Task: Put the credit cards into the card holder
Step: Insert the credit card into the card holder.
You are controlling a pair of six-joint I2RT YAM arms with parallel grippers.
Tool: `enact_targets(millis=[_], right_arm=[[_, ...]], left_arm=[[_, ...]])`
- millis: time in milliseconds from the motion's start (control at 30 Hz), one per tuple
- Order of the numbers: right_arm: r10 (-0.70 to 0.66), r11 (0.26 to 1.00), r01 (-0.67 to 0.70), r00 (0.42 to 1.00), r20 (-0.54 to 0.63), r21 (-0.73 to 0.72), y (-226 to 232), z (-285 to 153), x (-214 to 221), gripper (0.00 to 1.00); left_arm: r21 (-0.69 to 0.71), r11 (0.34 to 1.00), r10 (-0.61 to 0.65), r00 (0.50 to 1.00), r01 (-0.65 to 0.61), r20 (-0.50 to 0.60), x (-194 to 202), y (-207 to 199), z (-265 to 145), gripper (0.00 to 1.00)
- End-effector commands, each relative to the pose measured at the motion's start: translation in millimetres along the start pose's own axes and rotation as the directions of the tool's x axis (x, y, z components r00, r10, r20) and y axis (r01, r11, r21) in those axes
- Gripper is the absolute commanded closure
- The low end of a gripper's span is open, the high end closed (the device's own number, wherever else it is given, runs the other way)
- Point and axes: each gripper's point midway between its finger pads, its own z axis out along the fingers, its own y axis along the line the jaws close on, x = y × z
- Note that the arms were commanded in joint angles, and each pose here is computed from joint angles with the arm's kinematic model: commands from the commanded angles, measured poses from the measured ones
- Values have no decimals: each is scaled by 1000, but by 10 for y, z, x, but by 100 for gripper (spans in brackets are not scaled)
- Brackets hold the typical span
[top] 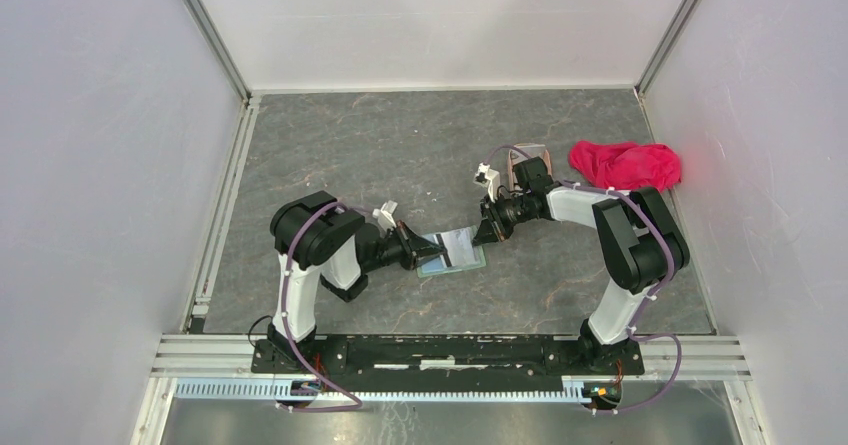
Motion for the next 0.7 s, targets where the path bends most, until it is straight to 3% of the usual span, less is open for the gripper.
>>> enact_targets(millis=[0,200,300,467,667], right_arm=[[-10,1000,10,1000,-9,-5,8,41,-28,83],[-17,1000,17,1000,-9,-7,14,34,-37,83],[-24,1000,24,1000,-7,-5,20,26,-49,83],[-43,999,43,999,-7,5,15,3,-78,83],[-144,989,142,989,39,47,73,-146,-307,81]], left_arm=[[30,1000,8,1000,-7,-19,4,-113,96,98],[1,1000,16,999,-16,-35,32,-93,206,97],[-19,1000,23,999,-23,-40,32,-77,230,90],[-91,993,71,997,-75,-41,-8,-51,227,71],[-176,975,127,990,-137,-67,-46,-6,234,66]])
